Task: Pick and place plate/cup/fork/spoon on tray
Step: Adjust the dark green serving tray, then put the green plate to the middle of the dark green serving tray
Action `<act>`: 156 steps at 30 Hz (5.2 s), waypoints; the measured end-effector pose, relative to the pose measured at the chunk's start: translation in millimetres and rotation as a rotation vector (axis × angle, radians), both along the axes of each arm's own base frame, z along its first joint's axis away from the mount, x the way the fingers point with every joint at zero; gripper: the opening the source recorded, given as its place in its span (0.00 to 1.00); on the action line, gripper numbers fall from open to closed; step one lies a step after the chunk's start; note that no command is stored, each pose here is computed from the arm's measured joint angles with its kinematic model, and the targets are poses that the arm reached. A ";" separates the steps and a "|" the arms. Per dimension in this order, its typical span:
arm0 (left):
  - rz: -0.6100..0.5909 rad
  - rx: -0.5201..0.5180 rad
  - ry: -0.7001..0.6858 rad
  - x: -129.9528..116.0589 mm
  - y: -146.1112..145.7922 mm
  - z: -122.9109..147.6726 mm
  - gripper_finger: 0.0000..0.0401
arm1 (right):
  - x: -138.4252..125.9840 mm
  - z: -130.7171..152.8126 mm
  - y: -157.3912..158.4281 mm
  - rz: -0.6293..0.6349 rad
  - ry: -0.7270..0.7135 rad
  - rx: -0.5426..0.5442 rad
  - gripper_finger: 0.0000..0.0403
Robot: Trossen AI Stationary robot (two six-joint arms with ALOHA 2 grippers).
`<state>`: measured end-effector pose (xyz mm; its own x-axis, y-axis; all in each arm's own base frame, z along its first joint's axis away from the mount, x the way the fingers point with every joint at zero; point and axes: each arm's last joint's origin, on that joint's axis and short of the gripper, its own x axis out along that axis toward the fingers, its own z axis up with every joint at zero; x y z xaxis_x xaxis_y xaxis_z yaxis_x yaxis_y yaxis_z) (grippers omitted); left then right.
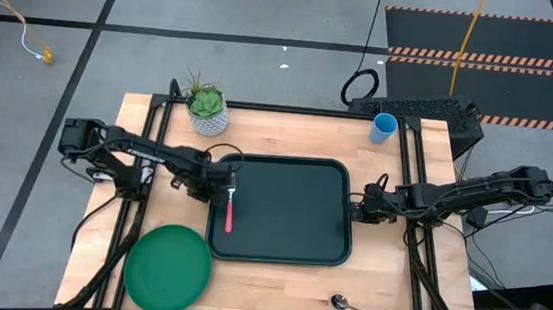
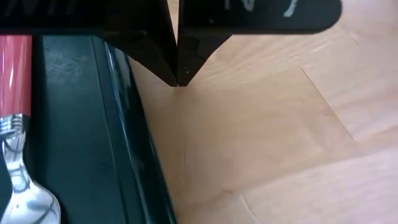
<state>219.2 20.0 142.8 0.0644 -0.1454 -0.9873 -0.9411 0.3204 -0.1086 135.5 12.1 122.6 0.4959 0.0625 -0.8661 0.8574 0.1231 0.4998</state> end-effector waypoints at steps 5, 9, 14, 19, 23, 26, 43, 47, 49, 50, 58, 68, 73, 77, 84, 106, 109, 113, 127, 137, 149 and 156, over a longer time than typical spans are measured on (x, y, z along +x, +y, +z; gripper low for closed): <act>0.018 0.014 -0.004 -0.2 6.0 0.0 0.02 | 0.5 0.3 0.1 0.013 -0.007 -0.004 0.00; 0.039 0.020 -0.044 3.1 10.6 0.3 0.01 | 0.6 0.3 0.2 0.014 -0.008 -0.003 0.00; 0.065 0.012 -0.098 8.1 13.0 1.0 0.01 | 0.4 0.3 0.2 0.016 -0.005 -0.001 0.00; 0.073 0.015 -0.096 7.8 14.6 0.9 0.02 | 0.6 0.4 0.3 0.016 -0.007 0.000 0.00; 0.086 0.019 -0.095 7.0 18.6 0.9 0.01 | 0.9 0.6 0.3 0.016 -0.011 0.001 0.00; 0.101 0.028 -0.093 6.3 22.2 0.9 0.01 | 1.7 1.1 0.4 0.018 -0.021 0.000 0.00; 0.067 -0.007 0.025 -8.0 23.4 1.7 0.03 | 7.8 5.3 -1.5 -0.040 -0.099 -0.051 0.00; 0.057 -0.004 0.041 -13.0 22.3 6.6 0.03 | 8.2 5.7 -1.6 -0.065 -0.102 -0.038 0.00; 0.061 0.011 0.026 -13.9 22.5 10.0 0.04 | 8.1 5.6 -1.6 -0.064 -0.101 -0.038 0.00; 0.066 0.020 0.020 -14.5 22.6 11.8 0.04 | 8.1 5.6 -1.6 -0.063 -0.101 -0.037 0.00; 0.084 0.011 -0.024 -25.4 19.2 30.0 0.04 | 7.2 5.1 1.1 0.015 -0.088 0.010 0.00; -0.247 -0.059 -0.238 -53.5 -12.9 85.9 0.04 | 3.2 12.0 3.2 0.157 -0.139 0.015 0.00; -0.490 -0.097 -0.265 -65.1 -38.4 98.7 0.04 | 1.7 14.2 3.1 0.193 -0.156 -0.008 0.00; -0.783 -0.086 -0.280 -68.6 -62.8 96.9 0.04 | 1.7 14.0 3.0 0.196 -0.155 -0.013 0.00; -1.093 -0.003 -0.180 -70.3 -87.8 84.4 0.22 | 2.1 14.4 3.0 0.193 -0.161 -0.012 0.00; -1.019 -0.115 -0.130 -82.2 -95.2 18.1 0.41 | 5.3 17.0 3.3 0.128 -0.197 0.034 0.00; -1.005 -0.174 -0.135 -84.4 -95.8 12.7 0.25 | 5.4 17.1 3.3 0.121 -0.196 0.039 0.00; -1.016 -0.248 -0.145 -85.7 -97.3 13.6 0.04 | 5.3 17.0 3.3 0.113 -0.195 0.042 0.00; -0.812 -0.353 -0.182 -75.0 -103.7 42.4 0.02 | 4.8 16.3 2.4 0.118 -0.189 0.003 0.00; -0.297 -0.113 -0.239 -49.9 -93.7 73.2 0.02 | 5.0 16.5 2.4 0.165 -0.197 -0.029 0.00; 0.180 -0.058 -0.387 -12.4 -69.8 71.4 0.02 | 5.4 16.9 2.5 0.207 -0.209 -0.057 0.00; 0.295 -0.075 -0.410 15.2 -60.9 54.1 0.02 | 5.5 18.9 3.4 0.268 -0.236 -0.064 0.00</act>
<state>234.4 -40.9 196.9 0.4935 -0.1317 -0.8597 -0.8654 0.0245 -0.5005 141.1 15.5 141.5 0.6556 0.1671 -0.7364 0.6526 0.3652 0.6639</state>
